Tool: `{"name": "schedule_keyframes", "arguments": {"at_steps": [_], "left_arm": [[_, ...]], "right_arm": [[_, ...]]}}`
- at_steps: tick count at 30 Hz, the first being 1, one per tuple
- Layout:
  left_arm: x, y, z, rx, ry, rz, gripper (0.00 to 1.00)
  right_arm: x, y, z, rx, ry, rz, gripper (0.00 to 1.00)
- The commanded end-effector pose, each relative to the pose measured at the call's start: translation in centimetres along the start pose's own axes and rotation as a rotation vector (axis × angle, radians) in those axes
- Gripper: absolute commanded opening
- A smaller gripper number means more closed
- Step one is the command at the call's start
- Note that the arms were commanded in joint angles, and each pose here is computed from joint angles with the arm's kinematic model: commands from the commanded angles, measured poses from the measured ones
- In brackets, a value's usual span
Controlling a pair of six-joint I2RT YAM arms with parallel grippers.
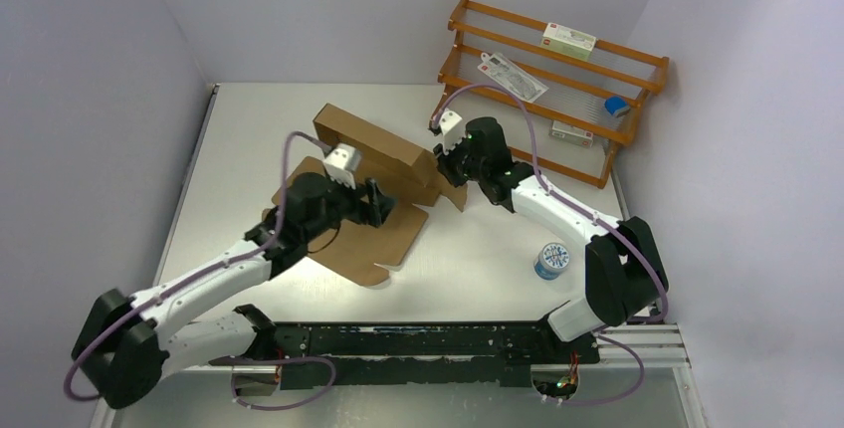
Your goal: Fold the paper box
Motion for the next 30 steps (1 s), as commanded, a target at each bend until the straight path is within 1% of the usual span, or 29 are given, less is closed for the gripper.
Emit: {"name": "schedule_keyframes", "arguments": {"at_steps": [1, 4, 8, 10, 15, 19, 25, 30], "left_arm": [[0.8, -2.2, -2.0, 0.121, -0.111, -0.123, 0.82], [2.3, -3.4, -2.2, 0.135, -0.194, -0.163, 0.82], [5.1, -4.5, -2.9, 0.138, -0.365, -0.243, 0.84], [5.9, -5.1, -2.9, 0.124, -0.402, -0.294, 0.86], [8.0, -7.9, -2.5, 0.08, -0.412, -0.344, 0.89], [8.7, -9.5, -2.5, 0.039, -0.409, -0.402, 0.89], [10.0, -11.7, -1.9, -0.002, -0.46, -0.382, 0.88], [10.5, -12.9, -1.6, -0.045, -0.449, -0.34, 0.86]], "right_arm": [[-1.2, -0.1, 0.1, -0.014, -0.019, -0.031, 0.19], [-1.3, -0.1, -0.1, -0.01, -0.038, -0.018, 0.19], [-1.6, -0.1, 0.2, -0.026, -0.07, -0.021, 0.18], [-1.7, -0.2, 0.4, -0.044, -0.083, -0.027, 0.18], [-1.3, -0.3, 0.9, -0.068, -0.098, -0.015, 0.18], [-1.0, -0.2, 0.9, -0.069, -0.094, -0.001, 0.18], [-1.3, 0.2, 1.0, -0.077, -0.084, -0.012, 0.18], [-1.6, 0.5, 1.0, -0.078, -0.08, -0.028, 0.18]]}}
Point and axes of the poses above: each gripper's point midway between its finger pads, its own y axis back along the fingers, its own z axis along the line the jaws close on, x = y × z, the point moved 5 cm from there along y, back along the fingers, and after that the axes turned 4 degrees about y, right-handed, at the moved point
